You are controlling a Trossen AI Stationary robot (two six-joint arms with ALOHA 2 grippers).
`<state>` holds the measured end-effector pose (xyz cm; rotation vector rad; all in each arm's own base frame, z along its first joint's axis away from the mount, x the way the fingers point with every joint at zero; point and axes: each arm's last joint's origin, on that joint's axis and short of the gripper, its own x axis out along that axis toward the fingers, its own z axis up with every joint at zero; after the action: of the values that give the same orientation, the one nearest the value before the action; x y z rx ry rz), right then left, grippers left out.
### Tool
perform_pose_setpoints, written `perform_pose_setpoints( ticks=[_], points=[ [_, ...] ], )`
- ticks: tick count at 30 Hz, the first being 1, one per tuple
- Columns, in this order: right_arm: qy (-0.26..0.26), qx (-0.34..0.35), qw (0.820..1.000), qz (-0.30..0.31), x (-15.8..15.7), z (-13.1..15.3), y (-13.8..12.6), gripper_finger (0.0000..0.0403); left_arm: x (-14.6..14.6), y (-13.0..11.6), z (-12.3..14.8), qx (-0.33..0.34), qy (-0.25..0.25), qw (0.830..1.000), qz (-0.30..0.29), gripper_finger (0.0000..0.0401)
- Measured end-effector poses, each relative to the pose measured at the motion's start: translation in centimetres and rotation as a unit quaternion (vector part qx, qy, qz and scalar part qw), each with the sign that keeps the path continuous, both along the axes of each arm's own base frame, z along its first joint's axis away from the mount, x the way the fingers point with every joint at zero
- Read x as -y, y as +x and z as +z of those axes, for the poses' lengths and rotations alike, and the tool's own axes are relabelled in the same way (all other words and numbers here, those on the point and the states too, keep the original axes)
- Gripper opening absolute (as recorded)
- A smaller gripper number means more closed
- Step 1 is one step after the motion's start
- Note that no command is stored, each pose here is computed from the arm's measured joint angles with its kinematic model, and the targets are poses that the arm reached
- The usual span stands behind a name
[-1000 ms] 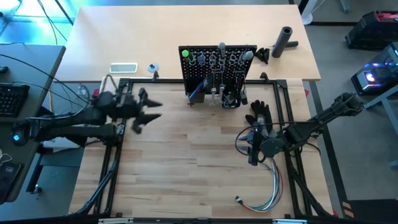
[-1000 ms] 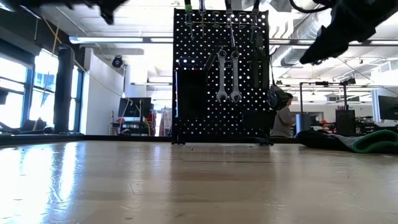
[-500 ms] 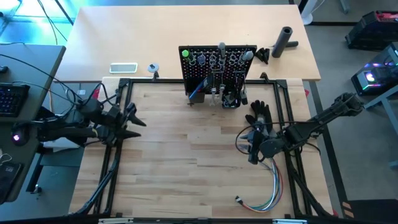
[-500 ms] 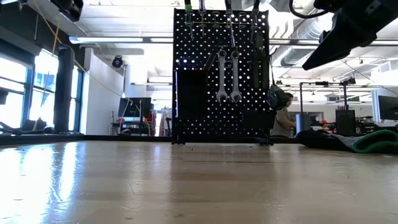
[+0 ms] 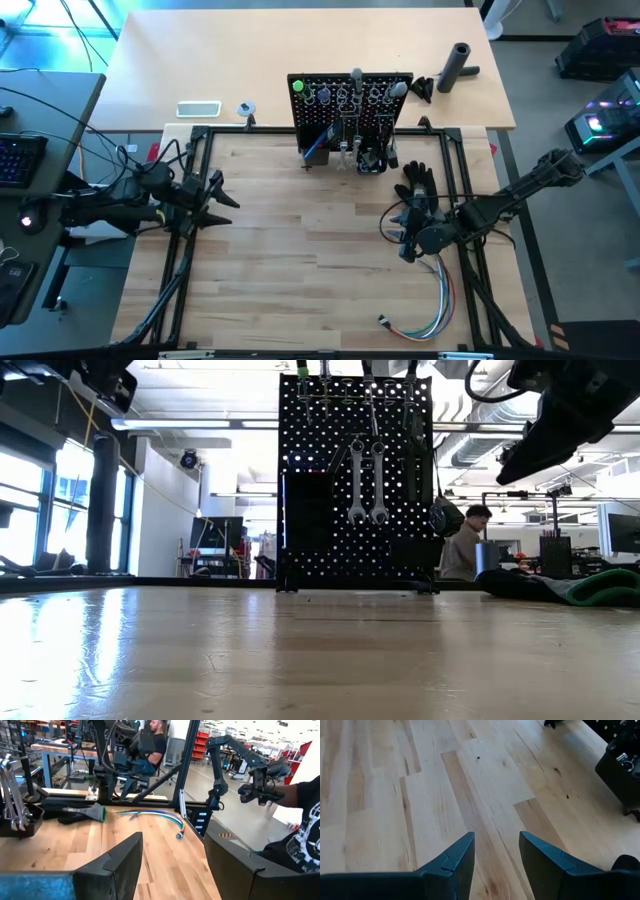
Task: Hang tools onto peg board
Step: Return to Home Position
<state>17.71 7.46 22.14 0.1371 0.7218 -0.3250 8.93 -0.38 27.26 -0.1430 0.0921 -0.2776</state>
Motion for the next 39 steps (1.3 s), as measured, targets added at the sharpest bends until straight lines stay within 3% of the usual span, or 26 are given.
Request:
perform_pose_setpoints(
  ticks=[12,28,33,36,39],
  points=[
    [0.004,-0.011,1.0,-0.008,0.1,-0.2,-0.2,0.0151,0.0,0.0,0.0,0.003,0.014,1.0,0.002,0.0207],
    [0.093,-0.055,0.994,0.026,-1.1,-0.6,-1.0,0.0151,-0.6,0.2,0.0,0.002,0.024,0.995,0.095,0.0207],
    [0.02,0.04,0.996,0.078,-1.6,1.2,-0.8,0.0151,-0.7,0.0,0.1,0.014,0.055,0.991,0.119,0.0207],
    [-0.042,0.106,0.99,0.088,-1.2,3.1,-1.5,0.0151,-0.9,-0.2,0.4,0.028,0.075,0.983,0.164,0.0207],
    [-0.063,0.152,0.981,0.103,-0.4,4.9,-2.8,0.0151,-1.0,-0.6,0.9,0.059,0.078,0.979,0.178,0.0207]
  ],
)
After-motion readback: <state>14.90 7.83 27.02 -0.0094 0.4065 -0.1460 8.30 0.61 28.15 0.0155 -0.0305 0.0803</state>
